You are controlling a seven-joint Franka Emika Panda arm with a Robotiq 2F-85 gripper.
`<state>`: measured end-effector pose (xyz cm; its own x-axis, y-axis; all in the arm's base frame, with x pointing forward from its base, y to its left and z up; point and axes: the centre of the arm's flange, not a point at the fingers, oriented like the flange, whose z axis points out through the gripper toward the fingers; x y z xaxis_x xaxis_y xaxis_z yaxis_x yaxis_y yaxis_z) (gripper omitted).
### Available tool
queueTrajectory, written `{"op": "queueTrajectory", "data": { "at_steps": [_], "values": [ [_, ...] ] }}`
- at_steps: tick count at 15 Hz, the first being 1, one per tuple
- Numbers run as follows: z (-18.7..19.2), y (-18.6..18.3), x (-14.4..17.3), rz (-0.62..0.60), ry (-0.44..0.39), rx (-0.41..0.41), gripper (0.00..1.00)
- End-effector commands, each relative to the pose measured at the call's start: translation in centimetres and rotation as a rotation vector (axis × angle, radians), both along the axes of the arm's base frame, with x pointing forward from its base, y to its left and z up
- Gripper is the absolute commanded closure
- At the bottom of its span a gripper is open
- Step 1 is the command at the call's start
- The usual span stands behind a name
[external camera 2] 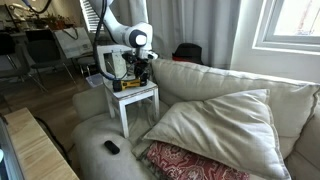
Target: Put the flashlight upright on the seat of the wooden
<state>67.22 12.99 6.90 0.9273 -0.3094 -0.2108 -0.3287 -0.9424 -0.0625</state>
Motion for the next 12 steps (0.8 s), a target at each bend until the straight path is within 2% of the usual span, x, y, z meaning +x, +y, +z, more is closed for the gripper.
{"op": "queueTrajectory", "data": {
  "at_steps": [1, 4, 7, 12],
  "values": [
    [-0.7, -0.1, 0.4, -0.022, -0.005, -0.029, 0.54],
    [-0.5, -0.3, 0.4, -0.027, -0.004, -0.026, 0.75],
    [-0.3, -0.3, 0.2, -0.004, -0.002, -0.002, 0.75],
    [1.7, 0.2, -0.1, 0.108, -0.034, 0.101, 0.75]
  ]
}}
